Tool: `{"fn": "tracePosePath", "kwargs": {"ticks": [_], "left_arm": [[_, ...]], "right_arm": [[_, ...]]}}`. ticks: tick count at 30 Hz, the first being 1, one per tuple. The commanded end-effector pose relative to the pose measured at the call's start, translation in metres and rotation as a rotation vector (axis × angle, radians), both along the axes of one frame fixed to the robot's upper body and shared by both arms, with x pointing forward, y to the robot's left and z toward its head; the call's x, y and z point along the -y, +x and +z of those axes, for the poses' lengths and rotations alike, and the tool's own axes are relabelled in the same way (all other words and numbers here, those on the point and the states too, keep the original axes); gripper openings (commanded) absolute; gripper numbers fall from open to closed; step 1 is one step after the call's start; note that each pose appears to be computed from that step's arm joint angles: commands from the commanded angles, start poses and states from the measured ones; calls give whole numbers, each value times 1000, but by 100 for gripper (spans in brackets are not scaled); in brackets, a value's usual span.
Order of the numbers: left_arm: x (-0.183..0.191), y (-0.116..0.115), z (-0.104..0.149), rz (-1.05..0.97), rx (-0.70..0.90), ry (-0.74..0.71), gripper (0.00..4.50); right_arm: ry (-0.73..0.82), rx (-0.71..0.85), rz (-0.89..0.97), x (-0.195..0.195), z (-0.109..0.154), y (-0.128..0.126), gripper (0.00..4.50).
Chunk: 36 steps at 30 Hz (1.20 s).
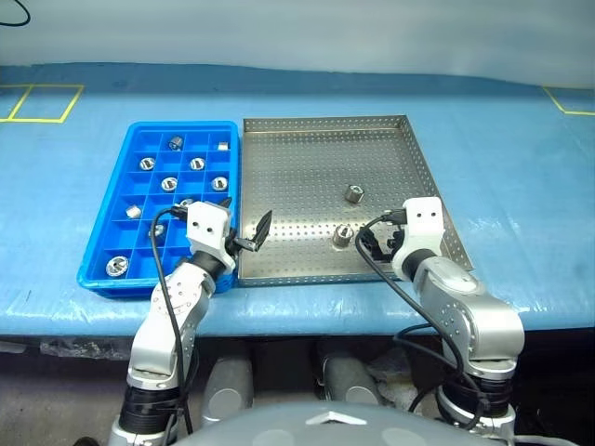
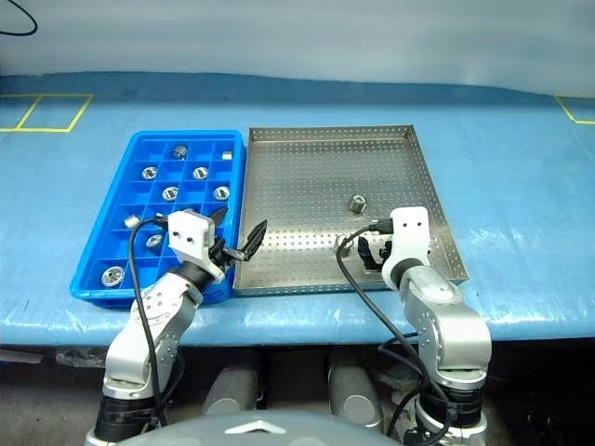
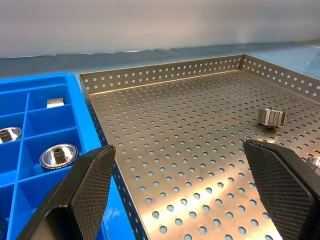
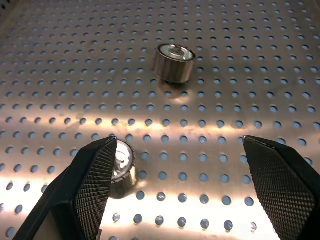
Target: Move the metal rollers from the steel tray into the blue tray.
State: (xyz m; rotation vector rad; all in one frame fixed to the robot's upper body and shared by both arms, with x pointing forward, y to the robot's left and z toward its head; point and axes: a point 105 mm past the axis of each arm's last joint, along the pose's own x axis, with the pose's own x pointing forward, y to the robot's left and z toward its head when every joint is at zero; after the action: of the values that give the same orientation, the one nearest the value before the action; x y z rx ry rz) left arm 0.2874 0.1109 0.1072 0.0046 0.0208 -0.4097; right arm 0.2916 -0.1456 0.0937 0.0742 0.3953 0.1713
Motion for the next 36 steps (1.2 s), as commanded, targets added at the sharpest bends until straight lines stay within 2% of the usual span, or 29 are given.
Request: {"fn": "tracePosePath", "kwargs": {"ticks": [1, 15, 21, 25, 30, 36], "left_arm": [[0, -1, 8, -6, 31, -8, 450], [-3, -4, 6, 21, 24, -16, 450], [-2, -5, 5, 28, 22, -22, 450], [-5, -5, 5, 41, 22, -20, 450], [-8, -6, 6, 61, 28, -17, 450], [-24, -10, 10, 150, 48, -31, 450]], "right_arm": [[23, 75, 36, -10, 16, 2, 425], [20, -68, 154, -39, -24, 4, 425], [9, -106, 139, -39, -41, 10, 425], [9, -72, 127, -37, -36, 14, 334], [-16, -27, 128, -34, -23, 18, 174], [-1, 116, 202, -55, 19, 25, 172]]}}
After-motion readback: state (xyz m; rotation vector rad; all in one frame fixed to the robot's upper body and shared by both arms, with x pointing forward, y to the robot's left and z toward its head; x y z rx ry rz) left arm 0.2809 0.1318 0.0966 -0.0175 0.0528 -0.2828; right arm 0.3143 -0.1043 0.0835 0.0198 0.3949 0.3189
